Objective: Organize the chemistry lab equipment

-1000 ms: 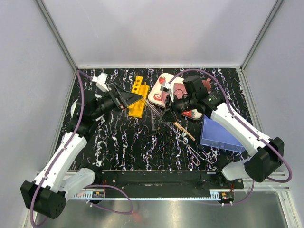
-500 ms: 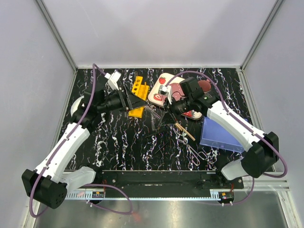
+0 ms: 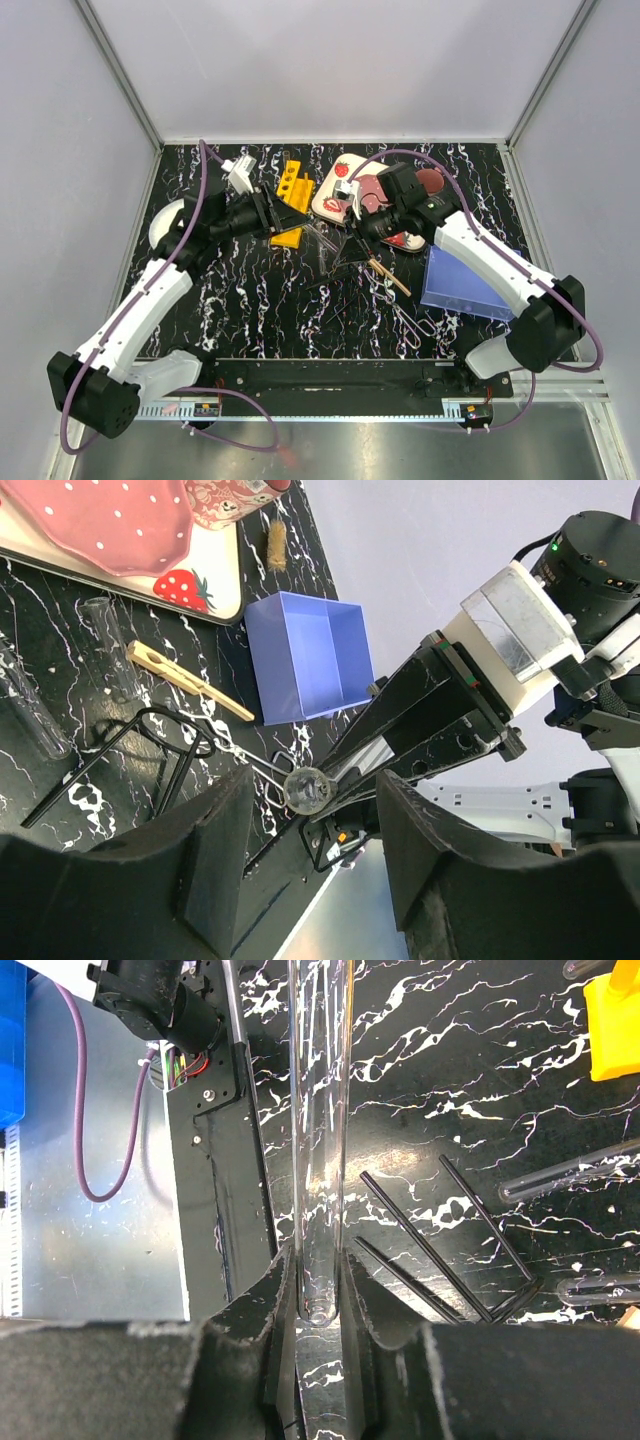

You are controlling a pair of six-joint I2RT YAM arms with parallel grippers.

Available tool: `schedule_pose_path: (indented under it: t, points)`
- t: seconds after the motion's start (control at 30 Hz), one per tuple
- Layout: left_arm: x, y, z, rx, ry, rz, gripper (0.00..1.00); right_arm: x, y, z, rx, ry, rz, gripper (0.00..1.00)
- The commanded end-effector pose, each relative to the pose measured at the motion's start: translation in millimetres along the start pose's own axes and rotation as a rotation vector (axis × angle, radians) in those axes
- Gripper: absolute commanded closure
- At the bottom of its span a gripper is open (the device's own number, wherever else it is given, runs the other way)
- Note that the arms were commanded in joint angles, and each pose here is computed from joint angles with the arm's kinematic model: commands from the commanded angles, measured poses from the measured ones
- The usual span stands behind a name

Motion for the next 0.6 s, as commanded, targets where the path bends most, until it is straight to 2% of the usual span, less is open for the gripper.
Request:
schedule_pose_path:
  t: [0.0,0.57]
  points:
    - [-1.9,-6.9,-8.4,-0.01,0.043,-0.095,0.46,-1.2,-13.1,6.4,-0.05,-0.041,-0.025,0.91]
    - [2.3,-3.2,-6.3,-0.051,0.074,-0.102,0.6,4.4,-11.0,6.7,-0.053,-0.06,-0.008,0.91]
Point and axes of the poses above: each gripper's point midway between its finger pads, its own x axis out along the fingers, its own z axis along the line the jaws close on, y = z × x, the point moved 7 cm from there along -x, back along the fingers, and after that the axes turned 9 degrees about x, right-handed, at the moved point
